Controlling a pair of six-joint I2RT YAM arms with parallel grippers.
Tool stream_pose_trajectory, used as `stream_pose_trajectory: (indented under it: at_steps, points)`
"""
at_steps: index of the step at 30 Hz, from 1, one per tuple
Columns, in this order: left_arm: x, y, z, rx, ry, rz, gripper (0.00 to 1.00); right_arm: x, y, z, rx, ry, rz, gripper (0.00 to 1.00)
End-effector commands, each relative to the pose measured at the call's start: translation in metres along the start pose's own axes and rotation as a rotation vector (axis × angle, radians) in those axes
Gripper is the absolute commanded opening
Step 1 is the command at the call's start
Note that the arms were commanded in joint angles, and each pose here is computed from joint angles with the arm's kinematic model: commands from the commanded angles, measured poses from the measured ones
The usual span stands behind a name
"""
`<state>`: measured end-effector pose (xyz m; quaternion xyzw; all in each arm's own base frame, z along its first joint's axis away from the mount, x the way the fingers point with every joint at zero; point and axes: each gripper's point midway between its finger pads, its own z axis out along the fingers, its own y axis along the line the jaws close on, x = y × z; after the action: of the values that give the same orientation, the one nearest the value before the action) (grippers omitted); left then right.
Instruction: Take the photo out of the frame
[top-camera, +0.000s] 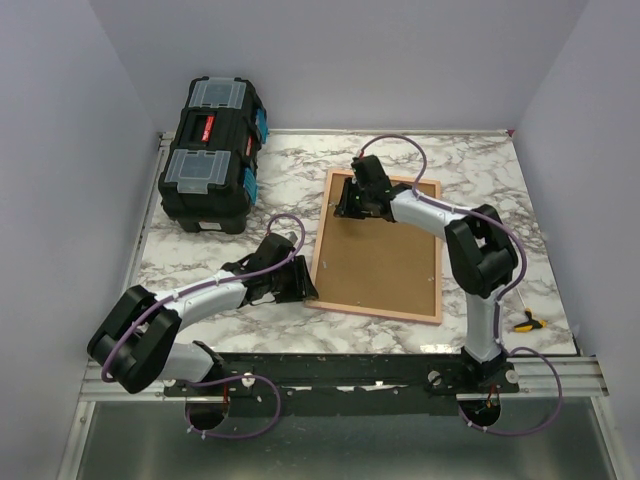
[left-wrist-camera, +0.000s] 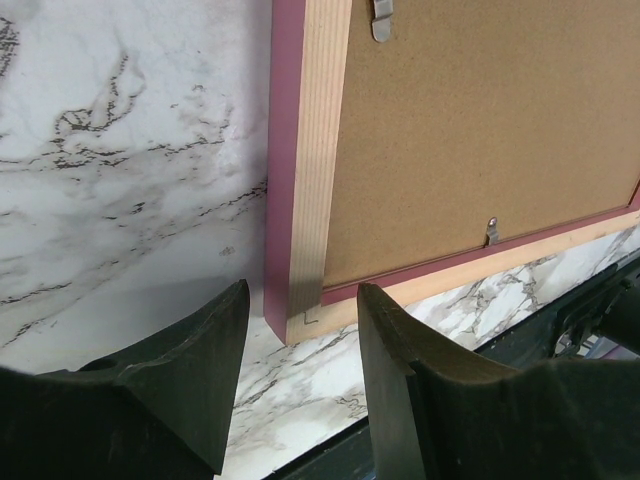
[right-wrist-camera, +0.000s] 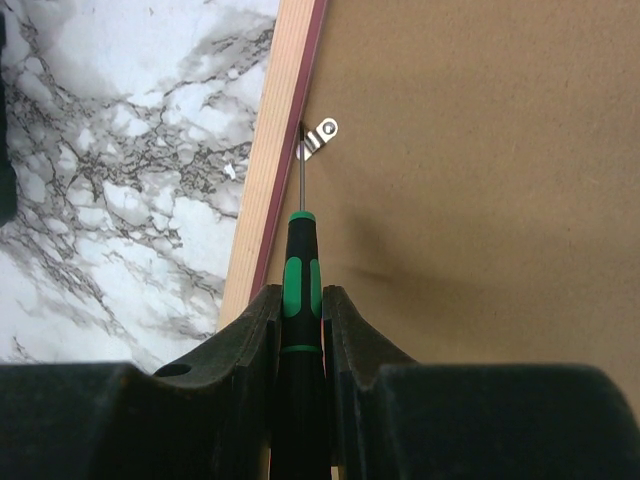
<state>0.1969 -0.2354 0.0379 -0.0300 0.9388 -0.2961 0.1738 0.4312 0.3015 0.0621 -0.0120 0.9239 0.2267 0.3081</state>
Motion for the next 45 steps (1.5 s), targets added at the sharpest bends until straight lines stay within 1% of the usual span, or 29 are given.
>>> stream_pose_trajectory:
  at_steps: [1,10,13,22,24,26,30,38,42,45]
  points:
    - [-0.007,-0.008,0.0,0.021,-0.022,0.018,0.49,0.018,-0.006,-0.015,0.034,0.046,-0.003,0.01]
    - [-0.006,-0.008,-0.001,0.022,-0.023,0.014,0.49,0.02,-0.018,-0.017,0.098,0.045,-0.013,0.01]
    - [-0.006,-0.007,-0.001,0.022,-0.024,0.014,0.49,0.014,-0.022,-0.021,0.13,0.022,-0.018,0.01]
    - [-0.005,-0.007,-0.002,0.022,-0.025,0.013,0.49,0.009,-0.013,-0.034,0.097,0.02,-0.024,0.01]
    - [-0.005,-0.007,-0.002,0.022,-0.025,0.013,0.49,0.005,-0.003,-0.041,0.052,0.003,-0.032,0.01]
    - [-0.005,-0.007,-0.002,0.026,-0.026,0.014,0.48,-0.002,0.0,-0.045,0.045,-0.026,-0.026,0.01]
    - [-0.006,-0.008,-0.001,0.027,-0.024,0.01,0.48,-0.013,-0.003,-0.037,0.082,-0.045,-0.02,0.01]
    - [-0.005,-0.009,-0.001,0.035,-0.023,0.003,0.48,-0.029,0.003,-0.013,0.088,-0.042,-0.029,0.0]
    - [-0.005,-0.01,-0.001,0.038,-0.024,0.005,0.48,-0.025,-0.001,-0.007,0.115,-0.016,-0.031,0.01]
    - [-0.006,-0.01,-0.001,0.038,-0.026,0.006,0.48,-0.023,-0.004,-0.009,0.124,-0.019,-0.031,0.01]
